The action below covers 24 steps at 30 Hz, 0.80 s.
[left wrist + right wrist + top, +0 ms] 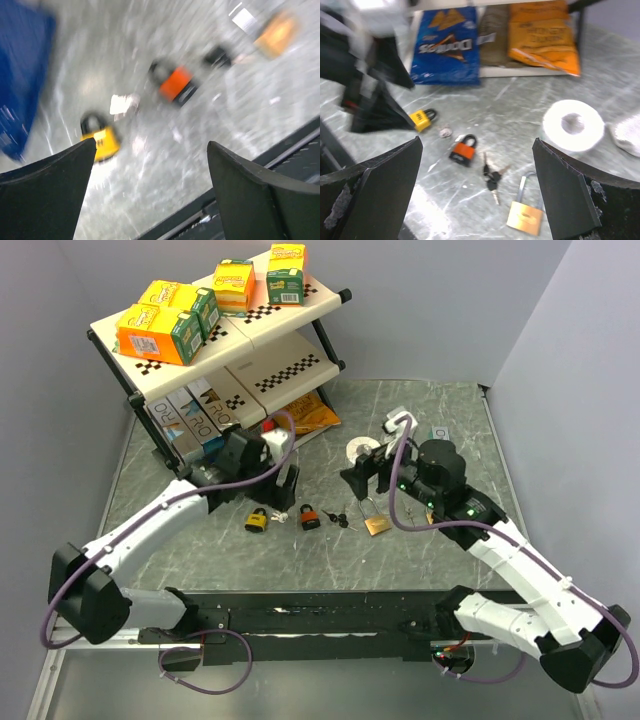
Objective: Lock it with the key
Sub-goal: Reset both arms
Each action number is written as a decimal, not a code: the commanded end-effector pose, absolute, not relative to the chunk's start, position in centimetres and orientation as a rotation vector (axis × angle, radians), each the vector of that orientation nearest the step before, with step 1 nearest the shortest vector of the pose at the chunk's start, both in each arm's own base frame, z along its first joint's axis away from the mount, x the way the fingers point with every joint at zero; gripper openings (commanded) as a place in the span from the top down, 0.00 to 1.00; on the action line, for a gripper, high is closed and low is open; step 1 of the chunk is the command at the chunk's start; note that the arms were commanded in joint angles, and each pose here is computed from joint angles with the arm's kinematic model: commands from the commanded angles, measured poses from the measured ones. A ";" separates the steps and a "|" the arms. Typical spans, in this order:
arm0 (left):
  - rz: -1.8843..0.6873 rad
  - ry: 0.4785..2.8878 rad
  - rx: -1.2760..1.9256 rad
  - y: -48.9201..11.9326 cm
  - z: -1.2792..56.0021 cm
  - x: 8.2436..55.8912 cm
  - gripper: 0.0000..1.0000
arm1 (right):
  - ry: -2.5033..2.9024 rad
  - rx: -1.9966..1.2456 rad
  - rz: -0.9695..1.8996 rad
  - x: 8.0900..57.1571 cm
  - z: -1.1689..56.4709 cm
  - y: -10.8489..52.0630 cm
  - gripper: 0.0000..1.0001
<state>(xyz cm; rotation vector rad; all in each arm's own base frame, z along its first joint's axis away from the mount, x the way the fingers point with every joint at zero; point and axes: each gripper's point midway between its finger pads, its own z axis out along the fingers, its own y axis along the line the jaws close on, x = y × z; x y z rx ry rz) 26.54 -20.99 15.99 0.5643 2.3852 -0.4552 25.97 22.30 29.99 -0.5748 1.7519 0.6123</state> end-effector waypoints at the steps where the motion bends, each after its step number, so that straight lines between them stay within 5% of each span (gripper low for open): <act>1: -0.577 2.108 0.695 -24.0 24.9 28.7 0.04 | 1.699 -0.455 0.578 26.6 32.8 19.1 0.00; 7: -0.597 2.008 0.657 -25.6 31.2 31.2 0.04 | 1.784 -0.258 0.555 26.9 30.2 14.8 0.00; 24: -0.663 2.005 0.613 -25.9 30.3 31.8 0.04 | 1.803 -0.173 0.538 25.7 27.2 11.7 0.00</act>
